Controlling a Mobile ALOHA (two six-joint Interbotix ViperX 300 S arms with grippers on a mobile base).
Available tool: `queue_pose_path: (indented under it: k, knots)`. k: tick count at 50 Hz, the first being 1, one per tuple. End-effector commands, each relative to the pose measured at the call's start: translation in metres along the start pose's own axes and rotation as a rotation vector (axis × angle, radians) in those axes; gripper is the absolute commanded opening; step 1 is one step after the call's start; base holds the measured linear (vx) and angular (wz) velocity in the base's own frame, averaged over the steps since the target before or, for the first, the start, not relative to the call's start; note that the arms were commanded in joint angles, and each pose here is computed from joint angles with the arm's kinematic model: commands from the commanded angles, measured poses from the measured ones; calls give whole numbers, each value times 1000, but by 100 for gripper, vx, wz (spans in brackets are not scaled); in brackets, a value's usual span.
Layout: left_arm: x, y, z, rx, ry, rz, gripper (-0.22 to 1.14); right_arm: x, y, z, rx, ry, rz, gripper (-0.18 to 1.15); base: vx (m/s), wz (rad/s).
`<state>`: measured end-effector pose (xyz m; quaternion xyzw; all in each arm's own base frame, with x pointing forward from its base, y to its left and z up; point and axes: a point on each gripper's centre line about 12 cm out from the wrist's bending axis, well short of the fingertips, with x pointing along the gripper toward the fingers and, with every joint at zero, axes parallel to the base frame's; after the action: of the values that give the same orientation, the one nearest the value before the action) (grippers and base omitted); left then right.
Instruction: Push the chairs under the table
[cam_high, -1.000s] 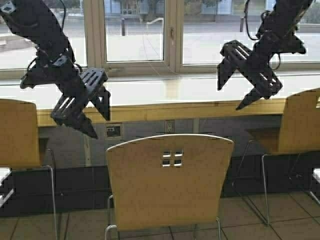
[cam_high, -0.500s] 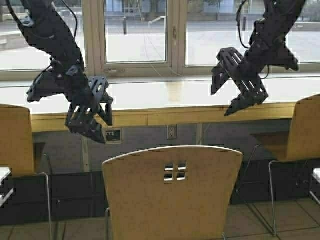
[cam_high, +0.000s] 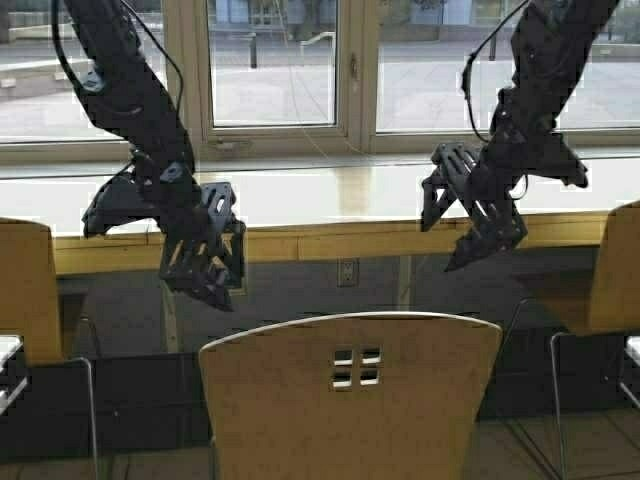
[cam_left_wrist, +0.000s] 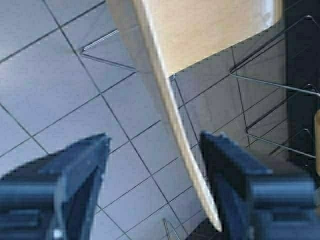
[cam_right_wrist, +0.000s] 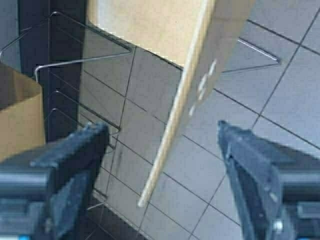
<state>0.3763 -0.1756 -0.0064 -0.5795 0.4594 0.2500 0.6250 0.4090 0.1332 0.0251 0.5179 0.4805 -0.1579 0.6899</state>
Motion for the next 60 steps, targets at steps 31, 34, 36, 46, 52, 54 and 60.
queue_pose_path:
  k: [31, 34, 36, 46, 52, 54, 60]
  knots:
    - [17, 12, -24, 10, 69, 51, 89, 27, -54, -8, 106, 33, -142, 98, 10, 4]
    - [16, 11, -26, 3, 73, 49, 90, 25, -56, -8, 107, 35, -145, 98, 13, 6]
    - [15, 14, -29, 10, 78, 55, 90, 24, -59, -9, 108, 36, -153, 98, 11, 6]
    - [14, 42, -41, 35, 99, 123, 90, 10, -81, -11, 120, 24, -198, 98, 12, -2]
    - [11, 59, -48, 44, 107, 161, 90, 8, -90, -11, 114, 20, -220, 98, 13, -6]
    - [11, 65, -48, 39, 104, 174, 90, 8, -92, -11, 113, 21, -226, 98, 11, -4]
    - [10, 71, -49, 38, 105, 188, 90, 10, -95, -11, 110, 21, -232, 98, 11, -1]
